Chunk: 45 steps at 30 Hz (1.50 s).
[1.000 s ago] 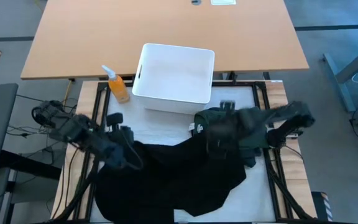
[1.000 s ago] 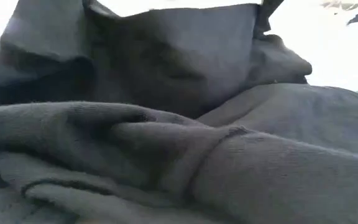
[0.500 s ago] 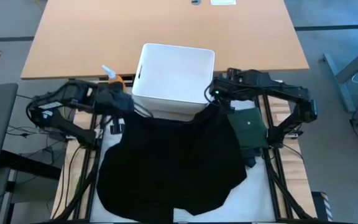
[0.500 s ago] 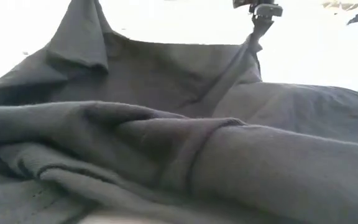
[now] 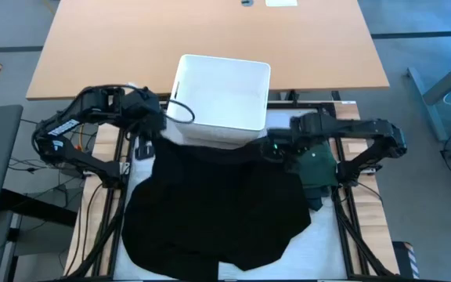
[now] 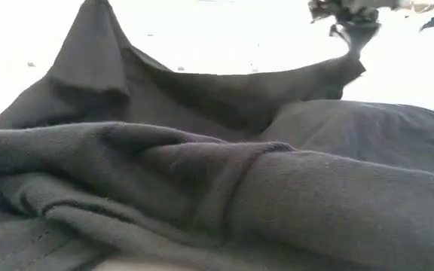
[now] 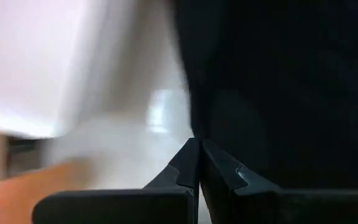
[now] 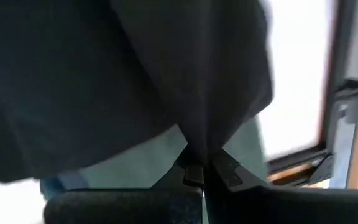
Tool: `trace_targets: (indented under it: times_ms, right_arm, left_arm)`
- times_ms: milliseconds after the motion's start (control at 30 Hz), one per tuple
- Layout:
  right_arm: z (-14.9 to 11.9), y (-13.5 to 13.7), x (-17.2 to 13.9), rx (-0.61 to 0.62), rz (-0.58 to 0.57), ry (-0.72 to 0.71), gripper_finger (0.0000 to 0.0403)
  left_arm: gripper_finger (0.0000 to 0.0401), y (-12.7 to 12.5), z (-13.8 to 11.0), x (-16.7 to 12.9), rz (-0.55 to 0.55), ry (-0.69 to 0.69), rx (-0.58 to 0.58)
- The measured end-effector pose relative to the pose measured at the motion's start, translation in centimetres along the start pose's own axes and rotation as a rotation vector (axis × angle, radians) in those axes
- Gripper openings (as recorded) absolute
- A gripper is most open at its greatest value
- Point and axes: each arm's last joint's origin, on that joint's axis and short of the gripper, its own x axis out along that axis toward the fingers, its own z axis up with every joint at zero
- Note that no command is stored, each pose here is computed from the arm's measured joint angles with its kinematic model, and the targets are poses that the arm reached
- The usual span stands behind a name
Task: Fold laundry
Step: Fold the black shirt from the white laundry organizer
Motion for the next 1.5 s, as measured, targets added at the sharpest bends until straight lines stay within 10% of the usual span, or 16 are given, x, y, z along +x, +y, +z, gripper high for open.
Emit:
trace_targets:
  times_ms: [233,433,933,1100,1500]
  right_arm:
    - [-2.9,4.2,2.3,-0.022,0.022,0.050,0.0014]
    - [-3.7,7.3,2.7,-0.023,0.048,0.039,0.0014]
    - [-2.1,12.1,7.2,-0.107,-0.039,0.222,0.0055]
    - [-2.5,11.4,5.7,-0.071,-0.052,0.263,0.0106]
    - [-4.4,2.6,-0.5,0.271,0.083,-0.223,0.0199]
  left_arm:
    - [0.0000,-4.7,-2.8,3.5,-0.507,0.224,-0.150]
    - [0.0000,-8.3,-6.1,8.7,-0.521,0.511,-0.184]
    - [0.0000,-13.9,-6.0,16.0,-0.684,0.510,-0.061]
    - [0.0000,-14.0,-6.0,16.0,-0.687,0.506,-0.052]
    - [0.0000,-14.3,-5.4,16.2,-0.690,0.431,-0.036]
